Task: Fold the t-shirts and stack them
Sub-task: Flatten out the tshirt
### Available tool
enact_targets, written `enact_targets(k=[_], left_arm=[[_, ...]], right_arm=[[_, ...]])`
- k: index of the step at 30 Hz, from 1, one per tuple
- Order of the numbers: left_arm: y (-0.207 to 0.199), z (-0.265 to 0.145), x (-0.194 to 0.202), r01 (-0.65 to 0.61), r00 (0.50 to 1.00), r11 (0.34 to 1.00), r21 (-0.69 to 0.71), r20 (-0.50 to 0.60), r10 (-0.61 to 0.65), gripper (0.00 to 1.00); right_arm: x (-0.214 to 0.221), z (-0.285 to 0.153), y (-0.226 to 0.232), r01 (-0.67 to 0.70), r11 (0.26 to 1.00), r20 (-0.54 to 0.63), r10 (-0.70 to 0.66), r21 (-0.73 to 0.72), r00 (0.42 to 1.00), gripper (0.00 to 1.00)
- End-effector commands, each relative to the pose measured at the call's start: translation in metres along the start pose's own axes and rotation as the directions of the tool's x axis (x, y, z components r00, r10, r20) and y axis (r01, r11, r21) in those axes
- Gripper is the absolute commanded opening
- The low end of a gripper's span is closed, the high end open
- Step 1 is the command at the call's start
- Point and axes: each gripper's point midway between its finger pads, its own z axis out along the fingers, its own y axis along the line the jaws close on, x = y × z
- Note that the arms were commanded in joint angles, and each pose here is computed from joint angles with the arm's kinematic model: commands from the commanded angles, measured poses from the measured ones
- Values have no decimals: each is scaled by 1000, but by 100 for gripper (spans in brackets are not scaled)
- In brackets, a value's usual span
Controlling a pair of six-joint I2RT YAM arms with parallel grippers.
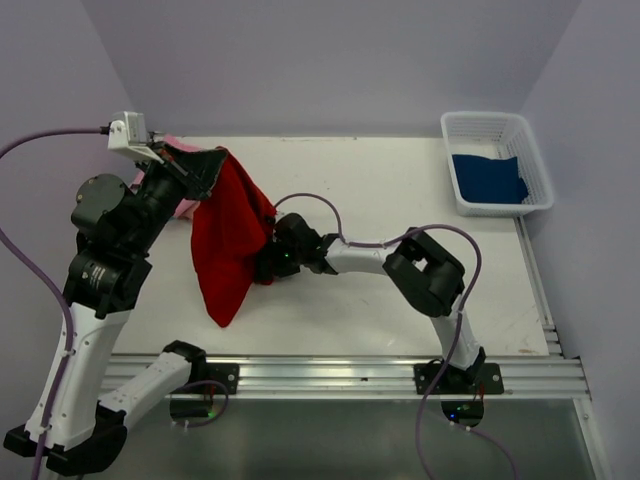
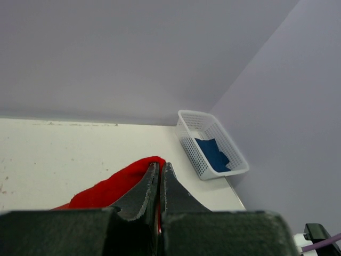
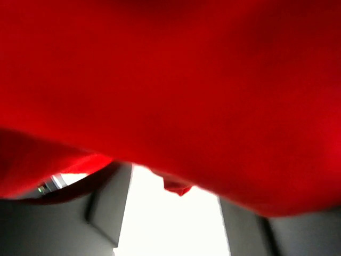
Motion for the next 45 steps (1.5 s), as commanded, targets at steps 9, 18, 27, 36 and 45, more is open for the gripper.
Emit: enact_targets(k=[9,18,27,36,45], left_arm=[[3,-20,-11,-9,998,1000,-28,56,10,0],[35,-27,8,-23,999,988,-150,46,30,0],[90,-31,56,-3,1000,943,-333,-5,1,0],[173,-26,142,16,998,839,-543,-42,-46,0],[218,32,221,2,995,860,-510,-89,-55,0]], right_arm=[[-18,-18,0,-12,999,85,9,37,996,0],[-44,-171,-19,181,917,149,-246,355,958,0],[-71,-303,-48,48,742,252,-288,668,924,0],[-67,-315,-65,15,666,239,-289,746,927,0],[-53,-299,-74,15,677,220,-260,736,940,0]])
